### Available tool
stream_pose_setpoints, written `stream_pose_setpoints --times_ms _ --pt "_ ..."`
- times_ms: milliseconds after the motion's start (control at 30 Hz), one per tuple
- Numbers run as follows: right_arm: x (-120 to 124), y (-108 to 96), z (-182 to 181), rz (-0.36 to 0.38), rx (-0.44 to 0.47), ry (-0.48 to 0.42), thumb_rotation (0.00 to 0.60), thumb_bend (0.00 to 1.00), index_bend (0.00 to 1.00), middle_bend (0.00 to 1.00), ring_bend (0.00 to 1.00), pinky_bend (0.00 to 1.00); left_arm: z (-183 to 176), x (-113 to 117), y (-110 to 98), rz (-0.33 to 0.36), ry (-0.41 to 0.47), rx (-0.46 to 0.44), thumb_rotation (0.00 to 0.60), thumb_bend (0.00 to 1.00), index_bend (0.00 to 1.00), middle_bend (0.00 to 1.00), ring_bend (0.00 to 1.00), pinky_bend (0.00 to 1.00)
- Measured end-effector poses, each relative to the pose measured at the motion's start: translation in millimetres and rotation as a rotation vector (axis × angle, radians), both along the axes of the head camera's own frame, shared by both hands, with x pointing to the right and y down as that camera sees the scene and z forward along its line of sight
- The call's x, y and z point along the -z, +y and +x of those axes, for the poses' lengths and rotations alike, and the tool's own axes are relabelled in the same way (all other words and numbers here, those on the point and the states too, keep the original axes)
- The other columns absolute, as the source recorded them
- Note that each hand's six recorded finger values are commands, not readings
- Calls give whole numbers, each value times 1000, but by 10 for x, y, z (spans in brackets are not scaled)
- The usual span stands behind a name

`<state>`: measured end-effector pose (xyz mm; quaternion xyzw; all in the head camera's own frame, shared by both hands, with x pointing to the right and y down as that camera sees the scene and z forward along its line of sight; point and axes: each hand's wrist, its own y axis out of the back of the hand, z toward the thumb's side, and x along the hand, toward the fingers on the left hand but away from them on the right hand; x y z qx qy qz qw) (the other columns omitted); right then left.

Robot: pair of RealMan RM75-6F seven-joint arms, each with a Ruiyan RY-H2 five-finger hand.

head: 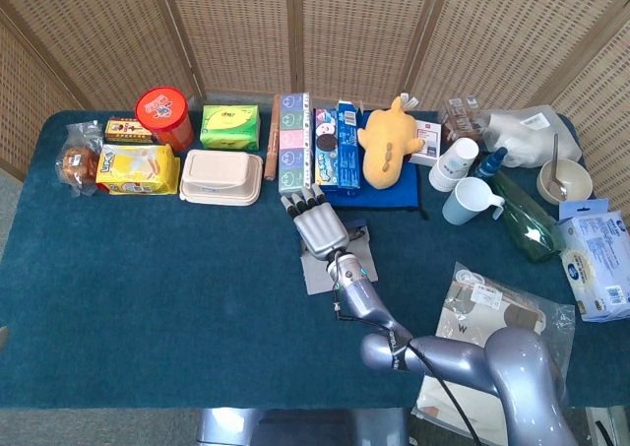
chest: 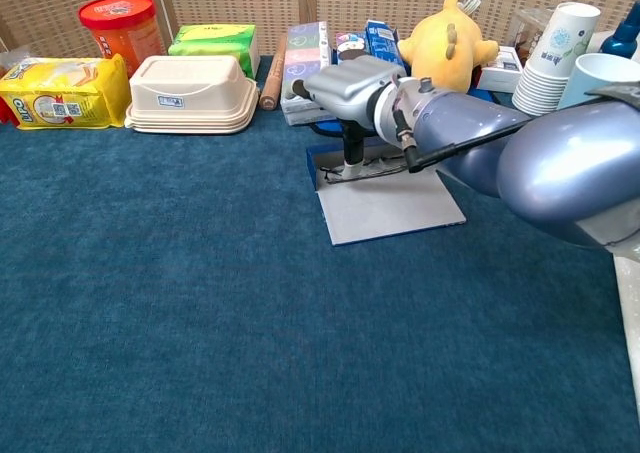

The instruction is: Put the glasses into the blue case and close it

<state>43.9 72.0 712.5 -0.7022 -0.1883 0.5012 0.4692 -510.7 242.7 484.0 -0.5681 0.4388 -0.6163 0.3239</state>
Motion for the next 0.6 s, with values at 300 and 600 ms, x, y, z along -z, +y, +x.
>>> stream_pose_setpoints --times_ms 300,600 --pt "159 26 -3 -44 17 -22 544 608 115 143 33 27 35 -43 -7 -5 8 -10 600 279 108 63 0 0" --pt "313 -35 65 -200 -12 -67 298 686 219 234 116 48 52 -61 10 -11 11 -5 600 279 106 61 0 0"
